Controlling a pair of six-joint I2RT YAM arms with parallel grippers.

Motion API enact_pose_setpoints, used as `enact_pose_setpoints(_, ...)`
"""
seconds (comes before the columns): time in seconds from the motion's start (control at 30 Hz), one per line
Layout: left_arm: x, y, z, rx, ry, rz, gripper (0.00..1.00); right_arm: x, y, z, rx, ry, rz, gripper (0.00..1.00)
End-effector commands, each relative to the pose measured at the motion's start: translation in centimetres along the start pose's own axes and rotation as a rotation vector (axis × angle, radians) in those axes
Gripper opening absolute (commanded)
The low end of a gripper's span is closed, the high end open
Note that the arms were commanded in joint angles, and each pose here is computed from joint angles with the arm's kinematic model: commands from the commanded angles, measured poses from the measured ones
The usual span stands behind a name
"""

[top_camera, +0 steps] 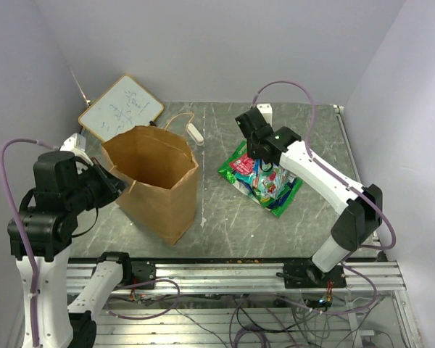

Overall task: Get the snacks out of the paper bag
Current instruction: Place the snack at the center of the board.

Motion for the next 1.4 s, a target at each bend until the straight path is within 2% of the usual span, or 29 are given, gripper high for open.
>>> enact_pose_setpoints(0.0, 1.9, 0.9, -1.5, 0.011, -0.023, 0.110, 0.09, -1.0, -0.3, -0.2, 0.048, 0.046, -0.064, 0.00)
enact_pose_setpoints(0.5, 3.1, 4.2, -2.3, -0.037, -0.023, 0.219, 0.17, -1.3, -1.4, 0.9, 0.018, 0.165, -0.121, 0.00)
enact_pose_setpoints(0.67, 2.8, 5.1, -1.9, -0.081, -0.024, 0.212, 0.32, -1.2, -1.5, 0.4, 0.042, 0.174, -0.107, 0.00)
enact_pose_setpoints(0.87, 3.0, 5.8, -2.0, -0.123, -0.029, 0.217, 0.58, -2.0, -2.0, -0.3, 0.121, 0.225, -0.179, 0.00)
enact_pose_setpoints(0.93, 3.0, 5.9, -1.7, -0.134, -0.058, 0.211, 0.72, -2.8, -2.0, -0.2, 0.131, 0.247, -0.231, 0.00)
enact_pose_setpoints(0.97, 3.0, 6.0, -1.6, -0.136, -0.075, 0.209, 0.85, -3.0, -2.1, -0.3, 0.132, 0.272, -0.244, 0.00)
enact_pose_setpoints(1.0, 3.1, 6.1, -1.6, -0.138, -0.084, 0.217, 0.92, -3.1, -2.2, -0.4, 0.140, 0.293, -0.249, 0.00)
enact_pose_setpoints(1.1, 3.2, 6.7, -1.7, -0.164, -0.073, 0.219, 0.96, -3.2, -1.7, -0.7, 0.214, 0.293, -0.274, 0.00)
enact_pose_setpoints(1.37, 2.1, 8.9, 1.2, -0.303, -0.166, 0.185, 0.98, -2.4, -3.7, -1.9, 0.271, 0.277, -0.332, 0.03)
Point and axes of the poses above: each gripper's point midway between its finger pads, its own y axis back along the fingers, its own x axis along the line the jaws close on, z = x × y, the point moved 6 cm from there along y, back along the fingers, and after that the axes turned 9 degrees about -y, right-handed, at the moved point
